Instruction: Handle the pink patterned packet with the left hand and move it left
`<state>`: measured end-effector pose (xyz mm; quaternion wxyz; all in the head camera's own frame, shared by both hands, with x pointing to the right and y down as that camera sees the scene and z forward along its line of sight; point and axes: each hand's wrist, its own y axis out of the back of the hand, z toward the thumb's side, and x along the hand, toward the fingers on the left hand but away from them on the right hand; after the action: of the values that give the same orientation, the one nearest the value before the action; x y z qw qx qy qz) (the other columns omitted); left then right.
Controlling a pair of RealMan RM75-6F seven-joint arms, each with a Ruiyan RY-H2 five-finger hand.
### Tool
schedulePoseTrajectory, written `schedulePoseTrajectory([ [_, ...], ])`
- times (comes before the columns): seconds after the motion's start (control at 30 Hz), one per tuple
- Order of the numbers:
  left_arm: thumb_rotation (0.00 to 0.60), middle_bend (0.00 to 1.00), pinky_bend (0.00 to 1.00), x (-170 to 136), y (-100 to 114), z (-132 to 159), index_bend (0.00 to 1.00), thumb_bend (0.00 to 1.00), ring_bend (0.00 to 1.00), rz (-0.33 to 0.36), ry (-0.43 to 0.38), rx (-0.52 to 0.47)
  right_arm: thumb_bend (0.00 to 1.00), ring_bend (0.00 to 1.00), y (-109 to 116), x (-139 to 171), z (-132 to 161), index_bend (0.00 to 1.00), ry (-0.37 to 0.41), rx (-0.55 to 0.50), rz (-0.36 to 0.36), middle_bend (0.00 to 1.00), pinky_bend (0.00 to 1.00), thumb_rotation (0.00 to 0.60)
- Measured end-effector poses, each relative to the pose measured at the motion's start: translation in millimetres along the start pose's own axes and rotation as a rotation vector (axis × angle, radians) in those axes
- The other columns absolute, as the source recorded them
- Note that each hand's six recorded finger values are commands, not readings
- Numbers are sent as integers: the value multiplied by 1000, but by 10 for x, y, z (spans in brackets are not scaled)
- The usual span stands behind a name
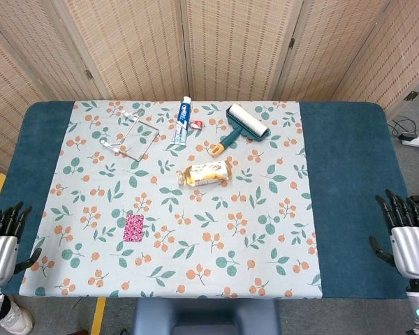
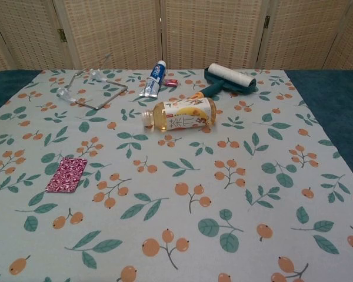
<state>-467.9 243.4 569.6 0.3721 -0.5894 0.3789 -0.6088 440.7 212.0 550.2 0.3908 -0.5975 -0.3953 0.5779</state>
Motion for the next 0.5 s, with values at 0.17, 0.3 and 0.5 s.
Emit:
schedulePoseTrajectory([
  [0.17, 600, 0, 0, 0, -33, 15, 71, 311, 0, -22, -6, 29, 365, 0, -1, 2, -11, 0, -6, 9, -1, 0, 0, 600],
  [0.3, 600, 0, 0, 12, -27, 28, 71, 311, 0, -24, -12, 20, 365, 0, 0, 17, -7, 0, -5, 8, -1, 0, 0, 600],
  [0.5, 600, 0, 0, 23, -17, 43, 78, 311, 0, -21, -21, 3, 365, 0, 16, 56, -35, 0, -14, 3, -8, 0, 0, 600],
])
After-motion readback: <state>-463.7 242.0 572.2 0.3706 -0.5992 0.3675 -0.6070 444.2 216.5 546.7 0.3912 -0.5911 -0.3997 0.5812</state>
